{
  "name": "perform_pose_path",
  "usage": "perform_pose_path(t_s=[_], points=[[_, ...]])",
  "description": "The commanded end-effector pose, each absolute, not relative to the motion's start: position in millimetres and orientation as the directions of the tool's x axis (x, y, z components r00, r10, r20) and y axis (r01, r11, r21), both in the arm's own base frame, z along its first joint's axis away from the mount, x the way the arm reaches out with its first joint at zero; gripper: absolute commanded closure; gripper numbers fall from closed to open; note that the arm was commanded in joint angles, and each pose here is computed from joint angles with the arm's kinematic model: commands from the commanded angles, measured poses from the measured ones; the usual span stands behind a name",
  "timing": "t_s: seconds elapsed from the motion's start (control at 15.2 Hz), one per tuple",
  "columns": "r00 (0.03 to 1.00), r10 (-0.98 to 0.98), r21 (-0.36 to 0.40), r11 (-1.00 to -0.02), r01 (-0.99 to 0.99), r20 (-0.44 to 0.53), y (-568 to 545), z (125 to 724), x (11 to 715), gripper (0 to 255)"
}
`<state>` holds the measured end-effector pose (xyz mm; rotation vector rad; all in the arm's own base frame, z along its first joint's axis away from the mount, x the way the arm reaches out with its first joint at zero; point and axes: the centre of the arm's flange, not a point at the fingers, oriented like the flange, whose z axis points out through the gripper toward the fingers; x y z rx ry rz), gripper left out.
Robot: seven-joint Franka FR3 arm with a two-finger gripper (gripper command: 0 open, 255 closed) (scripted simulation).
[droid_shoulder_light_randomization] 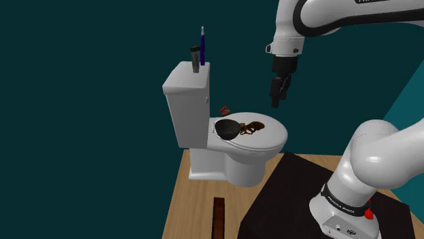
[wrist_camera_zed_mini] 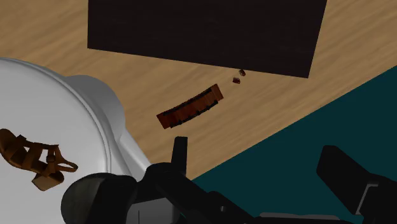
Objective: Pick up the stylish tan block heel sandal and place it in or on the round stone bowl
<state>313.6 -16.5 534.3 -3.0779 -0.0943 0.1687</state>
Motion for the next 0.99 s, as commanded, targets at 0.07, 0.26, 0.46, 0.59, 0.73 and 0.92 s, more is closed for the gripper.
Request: perform_pose_path(t_s=[0.07,0.26,0.46,0.59,0.73,0.92], points=[[0.992,0.066,-0.059,-0.997,0.059,-0.11,-25,526,320,0],[0.99,0.07,-0.052,-0.997,0.064,-0.119,-49,501,339,0],[0.989,0.074,-0.045,-0.997,0.069,-0.128,-73,477,358,0],[0.988,0.077,-0.041,-0.997,0.072,-0.134,-90,460,370,0],[0.987,0.08,-0.036,-0.996,0.075,-0.14,-106,444,383,0],[0.985,0.084,-0.03,-0.996,0.08,-0.149,-130,419,401,0]])
